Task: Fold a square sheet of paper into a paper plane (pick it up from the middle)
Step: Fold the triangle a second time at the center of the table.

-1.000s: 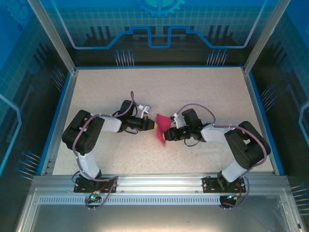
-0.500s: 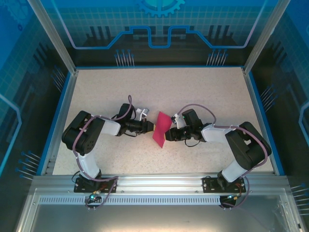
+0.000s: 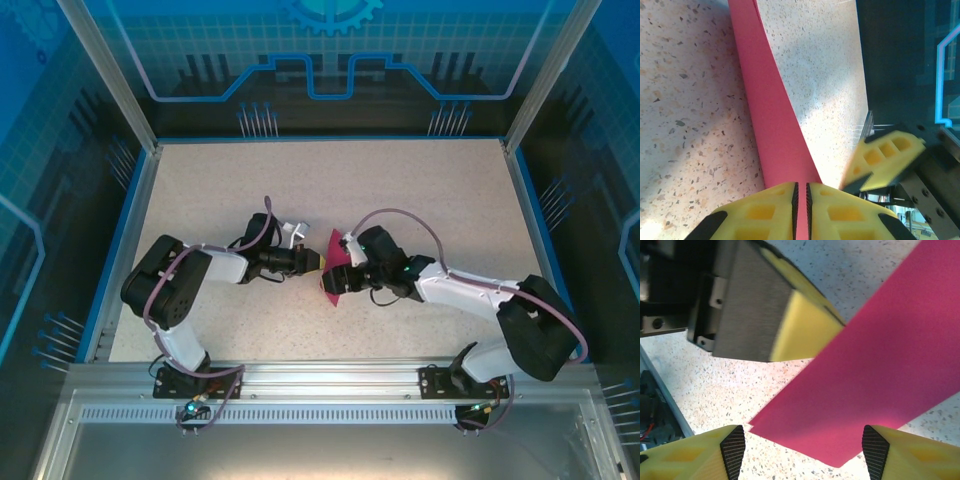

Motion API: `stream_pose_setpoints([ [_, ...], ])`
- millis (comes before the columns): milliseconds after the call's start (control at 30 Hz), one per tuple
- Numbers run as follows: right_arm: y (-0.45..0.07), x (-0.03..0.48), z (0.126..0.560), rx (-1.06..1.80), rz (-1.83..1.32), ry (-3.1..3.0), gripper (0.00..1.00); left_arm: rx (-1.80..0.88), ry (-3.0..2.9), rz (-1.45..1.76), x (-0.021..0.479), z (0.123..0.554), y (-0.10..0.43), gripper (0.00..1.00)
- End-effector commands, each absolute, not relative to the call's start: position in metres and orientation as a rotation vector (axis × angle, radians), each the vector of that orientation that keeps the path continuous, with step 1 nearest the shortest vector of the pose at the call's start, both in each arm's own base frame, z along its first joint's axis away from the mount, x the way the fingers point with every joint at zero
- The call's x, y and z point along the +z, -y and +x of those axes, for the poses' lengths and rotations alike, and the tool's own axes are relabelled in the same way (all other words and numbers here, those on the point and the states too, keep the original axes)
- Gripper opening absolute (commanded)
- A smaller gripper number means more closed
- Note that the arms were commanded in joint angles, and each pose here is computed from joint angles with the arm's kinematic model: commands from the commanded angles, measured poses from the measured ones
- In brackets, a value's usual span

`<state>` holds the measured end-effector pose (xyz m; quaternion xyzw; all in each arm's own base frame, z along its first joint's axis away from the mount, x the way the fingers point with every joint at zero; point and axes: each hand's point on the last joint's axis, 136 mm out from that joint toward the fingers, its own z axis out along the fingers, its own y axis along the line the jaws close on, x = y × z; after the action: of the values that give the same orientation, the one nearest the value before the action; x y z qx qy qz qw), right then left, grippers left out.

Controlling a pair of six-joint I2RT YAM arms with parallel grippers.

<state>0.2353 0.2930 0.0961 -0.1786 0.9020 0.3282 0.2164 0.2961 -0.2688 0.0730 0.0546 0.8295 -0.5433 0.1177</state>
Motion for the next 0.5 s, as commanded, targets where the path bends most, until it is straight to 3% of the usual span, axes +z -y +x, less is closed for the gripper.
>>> stream_pose_setpoints([
  [0,-0.290,0.095,0.234,0.704,-0.549,-2.515,0.66,-1.601,-2.405,0.188,0.082,0.294,0.272,0.14],
  [233,-0.300,0.084,0.228,0.602,-0.638,-2.537,0.64,-1.593,-2.409,0.191,0.082,0.294,0.272,0.14],
  [467,-0.295,0.081,0.229,0.557,-0.651,-2.544,0.53,-1.587,-2.416,0.199,0.081,0.294,0.273,0.14],
])
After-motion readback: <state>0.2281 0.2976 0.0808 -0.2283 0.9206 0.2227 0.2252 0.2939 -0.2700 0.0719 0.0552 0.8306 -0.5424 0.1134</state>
